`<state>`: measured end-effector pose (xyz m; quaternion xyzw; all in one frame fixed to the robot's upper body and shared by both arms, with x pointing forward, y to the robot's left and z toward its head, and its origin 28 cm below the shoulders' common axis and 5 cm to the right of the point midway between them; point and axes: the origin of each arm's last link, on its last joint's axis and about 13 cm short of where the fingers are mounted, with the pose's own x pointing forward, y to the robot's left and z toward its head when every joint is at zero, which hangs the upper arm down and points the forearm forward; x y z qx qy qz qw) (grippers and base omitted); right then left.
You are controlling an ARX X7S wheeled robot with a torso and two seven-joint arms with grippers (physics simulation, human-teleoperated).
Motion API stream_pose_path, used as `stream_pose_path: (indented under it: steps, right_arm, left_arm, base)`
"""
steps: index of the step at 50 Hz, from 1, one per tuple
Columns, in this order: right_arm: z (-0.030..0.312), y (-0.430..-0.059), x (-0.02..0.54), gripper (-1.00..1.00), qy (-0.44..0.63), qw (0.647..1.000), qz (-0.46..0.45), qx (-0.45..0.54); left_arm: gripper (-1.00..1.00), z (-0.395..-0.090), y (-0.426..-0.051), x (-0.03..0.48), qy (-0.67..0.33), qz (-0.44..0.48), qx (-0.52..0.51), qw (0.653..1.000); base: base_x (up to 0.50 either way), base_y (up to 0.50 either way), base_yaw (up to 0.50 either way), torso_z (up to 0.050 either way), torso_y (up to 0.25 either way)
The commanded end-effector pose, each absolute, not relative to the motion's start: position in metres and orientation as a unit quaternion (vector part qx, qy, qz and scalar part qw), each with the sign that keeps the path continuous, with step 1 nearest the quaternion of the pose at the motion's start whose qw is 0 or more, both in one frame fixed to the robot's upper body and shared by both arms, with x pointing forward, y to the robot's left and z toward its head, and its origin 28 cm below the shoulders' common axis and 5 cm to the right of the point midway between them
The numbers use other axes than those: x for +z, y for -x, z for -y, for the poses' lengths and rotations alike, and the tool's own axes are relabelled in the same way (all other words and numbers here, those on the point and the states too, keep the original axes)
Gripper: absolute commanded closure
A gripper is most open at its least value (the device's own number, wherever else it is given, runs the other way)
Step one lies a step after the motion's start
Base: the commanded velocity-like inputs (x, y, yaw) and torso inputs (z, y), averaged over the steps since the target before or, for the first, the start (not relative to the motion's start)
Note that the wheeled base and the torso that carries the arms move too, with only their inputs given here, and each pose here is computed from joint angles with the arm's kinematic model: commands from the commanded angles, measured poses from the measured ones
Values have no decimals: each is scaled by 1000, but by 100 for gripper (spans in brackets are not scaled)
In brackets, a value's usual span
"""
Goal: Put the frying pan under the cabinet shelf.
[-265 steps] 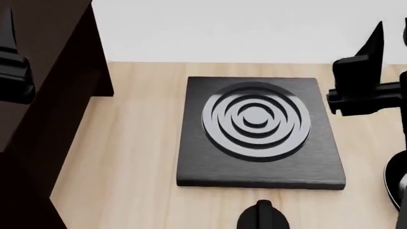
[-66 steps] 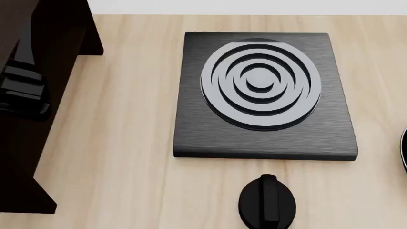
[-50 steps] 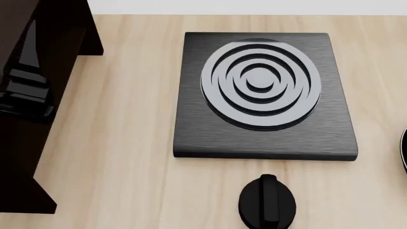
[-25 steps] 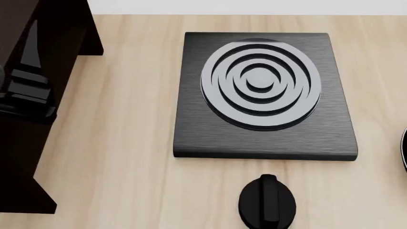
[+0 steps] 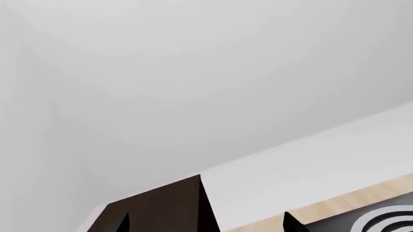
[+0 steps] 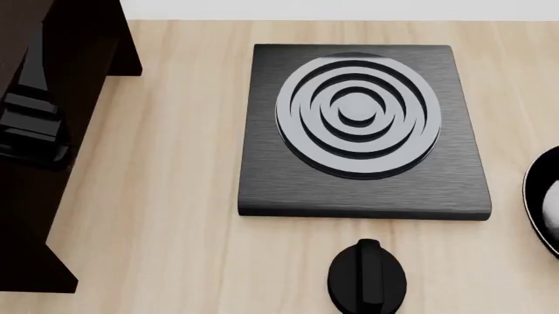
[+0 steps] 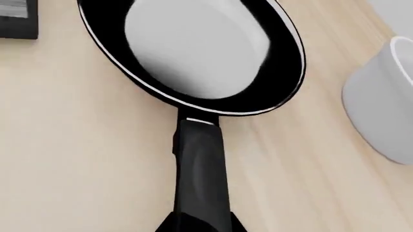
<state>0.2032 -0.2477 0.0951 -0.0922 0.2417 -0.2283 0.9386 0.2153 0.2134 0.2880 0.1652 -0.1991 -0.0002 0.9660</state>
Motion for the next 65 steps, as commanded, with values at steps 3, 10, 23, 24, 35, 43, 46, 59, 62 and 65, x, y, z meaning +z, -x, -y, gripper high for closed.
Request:
stream_pose_path:
  steps: [3, 10, 23, 24, 35, 43, 46, 59, 62, 65]
  right_arm:
    - [238, -196, 139, 100, 134, 952, -178, -210]
    - [236, -194, 159, 100, 152, 954, -151, -208]
    - [231, -180, 192, 100, 183, 950, -123, -219]
    - [231, -179, 192, 100, 185, 950, -123, -217]
    - [213, -187, 209, 100, 231, 952, -114, -167]
    - [201, -188, 220, 100, 255, 951, -103, -141]
    - [199, -187, 224, 100, 261, 950, -102, -135]
    - [184, -180, 241, 100, 311, 940, -105, -89]
    - [181, -178, 245, 100, 321, 938, -107, -80]
    - [178, -176, 251, 100, 336, 933, -108, -72]
  left_arm:
    - [-100, -216, -208, 293, -163, 208, 6, 964]
    - [-100, -218, -208, 294, -162, 210, 8, 964]
    - [-100, -219, -208, 293, -161, 207, 10, 965]
    - [-100, -220, -208, 293, -161, 207, 10, 965]
    - [-100, -221, -200, 304, -166, 219, 14, 961]
    - [-100, -221, -194, 312, -167, 225, 19, 960]
    - [-100, -222, -193, 314, -167, 226, 20, 960]
    - [-100, -222, -196, 310, -163, 222, 19, 961]
    - [-100, -223, -195, 309, -162, 223, 20, 961]
    - [-100, -224, -195, 308, -162, 222, 21, 961]
  base:
    - [0, 0, 0, 0, 0]
    - [0, 0, 0, 0, 0]
    - [0, 0, 0, 0, 1]
    - [0, 0, 0, 0, 0]
    - [0, 0, 0, 0, 1]
    - [0, 0, 0, 0, 2]
    - [0, 0, 0, 5, 0]
    - [0, 0, 0, 0, 2]
    - [0, 0, 0, 0, 3]
    - [0, 0, 0, 0, 0]
